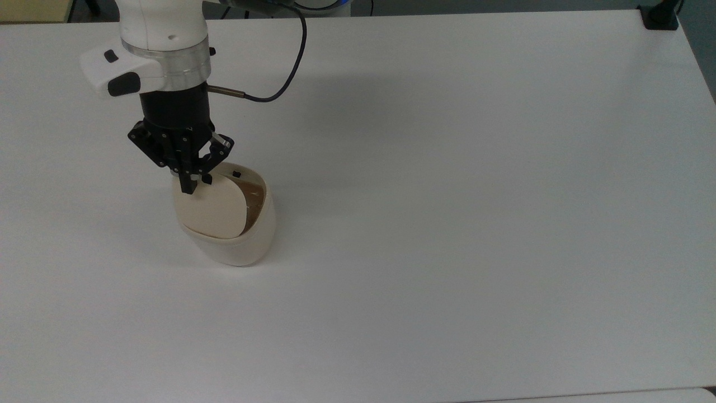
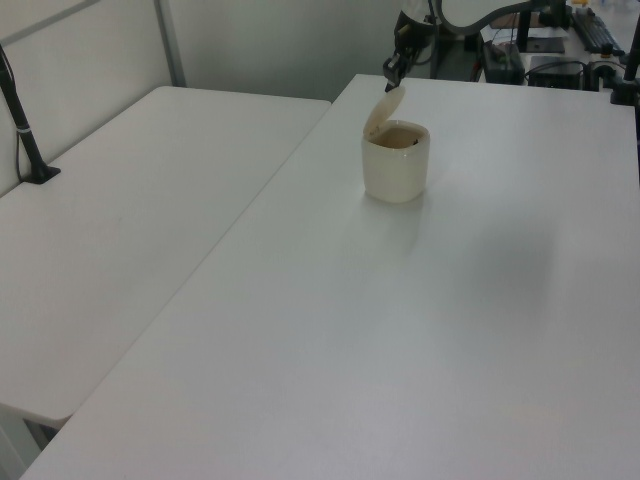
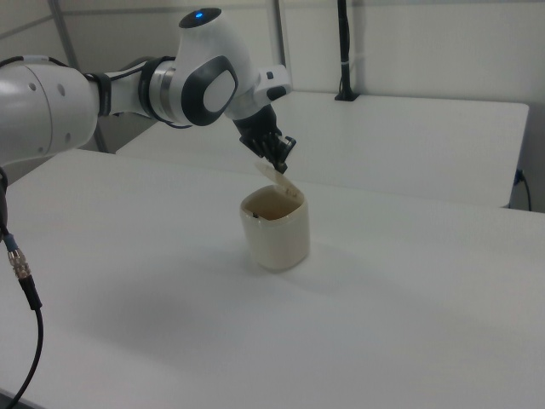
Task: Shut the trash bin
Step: 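Push the open lid down onto the bin rim with the gripper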
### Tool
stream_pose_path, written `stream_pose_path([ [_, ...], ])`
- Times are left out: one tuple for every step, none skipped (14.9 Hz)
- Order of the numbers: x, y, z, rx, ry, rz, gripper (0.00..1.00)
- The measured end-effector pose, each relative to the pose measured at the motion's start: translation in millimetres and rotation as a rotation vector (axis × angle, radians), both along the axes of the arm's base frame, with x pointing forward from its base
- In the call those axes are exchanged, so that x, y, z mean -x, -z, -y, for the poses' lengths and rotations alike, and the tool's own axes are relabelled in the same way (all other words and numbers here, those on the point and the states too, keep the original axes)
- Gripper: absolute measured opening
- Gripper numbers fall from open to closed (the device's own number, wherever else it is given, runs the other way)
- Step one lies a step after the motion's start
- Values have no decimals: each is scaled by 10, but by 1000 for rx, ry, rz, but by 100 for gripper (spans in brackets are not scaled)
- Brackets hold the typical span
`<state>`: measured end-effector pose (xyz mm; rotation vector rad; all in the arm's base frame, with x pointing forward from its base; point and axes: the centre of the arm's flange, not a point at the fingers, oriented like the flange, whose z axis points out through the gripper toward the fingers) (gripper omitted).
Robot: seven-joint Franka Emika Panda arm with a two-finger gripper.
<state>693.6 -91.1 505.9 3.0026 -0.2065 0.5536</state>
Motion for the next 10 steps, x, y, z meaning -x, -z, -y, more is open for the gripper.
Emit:
stream_pose_path([
  [24,38,-16,0,-11,-36,2],
  [44,73,-29,-1,-17,-66,2],
  [62,106,-49,-3,-22,-93,2],
  [74,143,-85,-4,-32,-114,2],
  [83,193,-137,-6,-40,-134,2],
  [89,251,-186,-7,-47,-148,2],
  [94,308,-227,-8,-52,-159,2],
  [100,367,-260,-9,-57,-170,2],
  [102,415,-274,-10,-59,-179,2],
  [100,460,-276,-11,-59,-186,2],
])
